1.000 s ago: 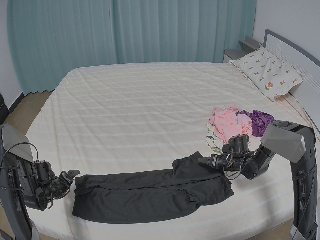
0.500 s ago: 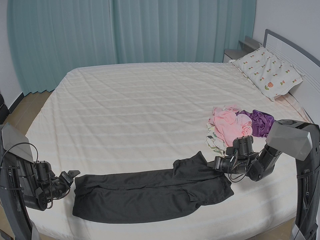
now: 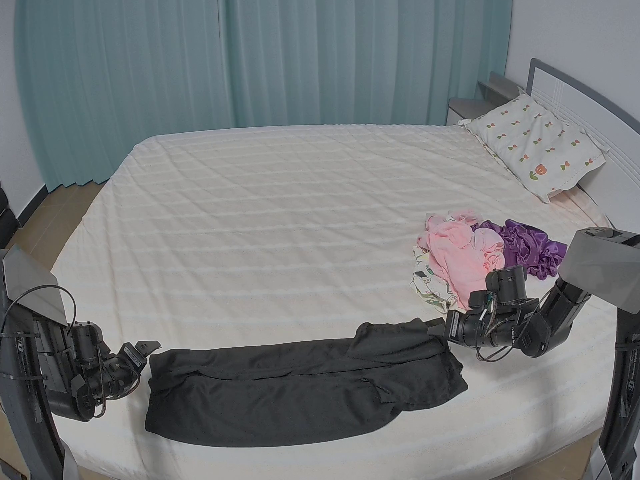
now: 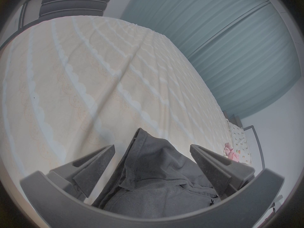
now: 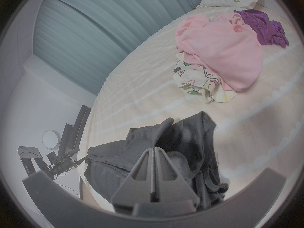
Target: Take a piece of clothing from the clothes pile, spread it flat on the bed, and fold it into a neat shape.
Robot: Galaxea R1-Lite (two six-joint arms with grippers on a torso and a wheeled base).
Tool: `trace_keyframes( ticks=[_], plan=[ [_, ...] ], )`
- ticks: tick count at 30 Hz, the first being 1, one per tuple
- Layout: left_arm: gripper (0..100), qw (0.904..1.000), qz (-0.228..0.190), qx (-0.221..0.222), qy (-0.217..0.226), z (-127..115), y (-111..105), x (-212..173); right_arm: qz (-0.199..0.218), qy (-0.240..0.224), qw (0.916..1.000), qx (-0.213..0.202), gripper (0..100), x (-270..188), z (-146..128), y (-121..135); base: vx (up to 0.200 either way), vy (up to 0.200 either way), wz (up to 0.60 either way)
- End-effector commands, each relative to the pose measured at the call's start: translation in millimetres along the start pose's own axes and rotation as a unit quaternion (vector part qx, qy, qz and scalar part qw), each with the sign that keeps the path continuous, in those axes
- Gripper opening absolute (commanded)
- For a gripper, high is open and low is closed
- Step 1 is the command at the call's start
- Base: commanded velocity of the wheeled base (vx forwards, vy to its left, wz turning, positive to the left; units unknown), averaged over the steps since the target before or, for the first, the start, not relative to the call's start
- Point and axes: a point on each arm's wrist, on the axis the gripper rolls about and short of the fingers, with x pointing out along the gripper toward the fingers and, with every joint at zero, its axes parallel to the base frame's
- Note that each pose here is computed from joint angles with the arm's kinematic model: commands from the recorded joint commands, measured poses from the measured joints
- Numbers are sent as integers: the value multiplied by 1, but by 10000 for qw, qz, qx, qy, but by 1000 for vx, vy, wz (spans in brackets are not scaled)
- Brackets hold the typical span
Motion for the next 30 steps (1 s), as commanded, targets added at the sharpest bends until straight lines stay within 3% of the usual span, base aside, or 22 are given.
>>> trace_keyframes(
  ticks=[1, 9, 10, 23, 30],
  plan=[
    [100, 10000, 22, 0, 16, -1, 1, 0, -121, 161, 9998, 39, 0, -3, -1, -3, 0, 0, 0],
    [100, 10000, 22, -2, 27, -1, 1, -1, -301, 378, 9988, -20, 0, 0, -4, -12, 0, 0, 0],
    [100, 10000, 22, -2, 27, -1, 1, -1, -302, 362, 9989, -27, 100, 1, -2, -12, 0, 0, 0],
    [100, 10000, 22, 6, 27, -1, 1, -1, -65, 6, 9998, -211, 100, 1, 24, 16, 0, 0, 0],
    [100, 10000, 13, 27, 27, -1, 0, -1, -26, 73, 9993, -371, 100, 26, 11, 45, 0, 0, 0]
  ],
)
